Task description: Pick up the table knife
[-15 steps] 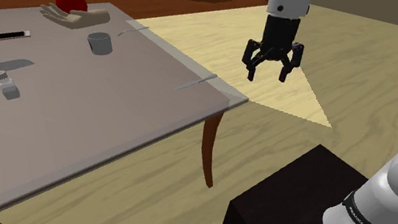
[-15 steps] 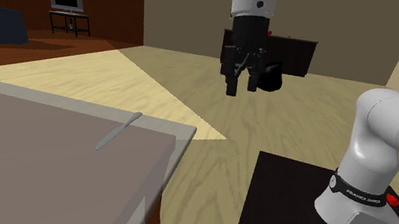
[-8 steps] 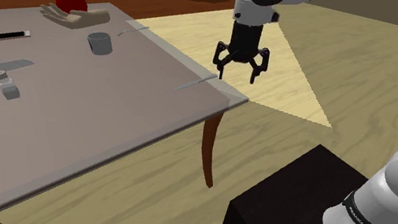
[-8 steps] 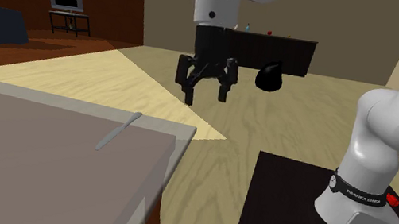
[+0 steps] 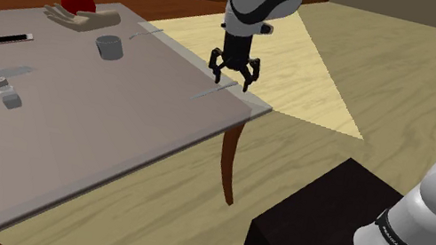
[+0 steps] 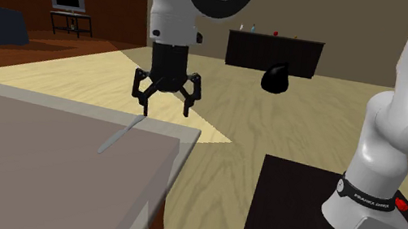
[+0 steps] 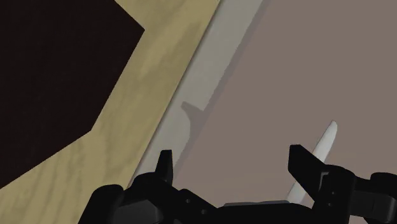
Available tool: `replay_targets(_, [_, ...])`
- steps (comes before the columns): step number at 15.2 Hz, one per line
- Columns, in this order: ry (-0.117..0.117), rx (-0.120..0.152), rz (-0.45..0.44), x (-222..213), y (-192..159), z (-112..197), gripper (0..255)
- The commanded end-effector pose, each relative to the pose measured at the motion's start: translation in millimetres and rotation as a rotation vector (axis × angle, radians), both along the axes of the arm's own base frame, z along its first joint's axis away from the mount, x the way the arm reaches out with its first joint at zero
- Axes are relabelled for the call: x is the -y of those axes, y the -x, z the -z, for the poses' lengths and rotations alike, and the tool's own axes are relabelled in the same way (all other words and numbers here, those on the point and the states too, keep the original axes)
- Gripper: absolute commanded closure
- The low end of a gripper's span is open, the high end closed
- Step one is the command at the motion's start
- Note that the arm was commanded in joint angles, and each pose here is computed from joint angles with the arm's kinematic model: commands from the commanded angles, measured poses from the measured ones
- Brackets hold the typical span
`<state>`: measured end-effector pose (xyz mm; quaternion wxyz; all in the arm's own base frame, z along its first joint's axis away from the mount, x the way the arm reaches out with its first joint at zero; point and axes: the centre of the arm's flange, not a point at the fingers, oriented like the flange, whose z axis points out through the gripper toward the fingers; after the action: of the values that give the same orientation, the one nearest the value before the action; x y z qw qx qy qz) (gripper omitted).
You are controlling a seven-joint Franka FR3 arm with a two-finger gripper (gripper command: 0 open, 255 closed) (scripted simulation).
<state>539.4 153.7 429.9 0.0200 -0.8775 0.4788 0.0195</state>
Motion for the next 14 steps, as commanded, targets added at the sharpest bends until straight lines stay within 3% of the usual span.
replay_targets(1, [0.009,0.006,0.080,-1,-24,7,0])
replay_targets(11, [0.054,0.030,0.448,20,-140,49,0])
replay_targets(14, [0.054,0.030,0.450,20,-140,60,0])
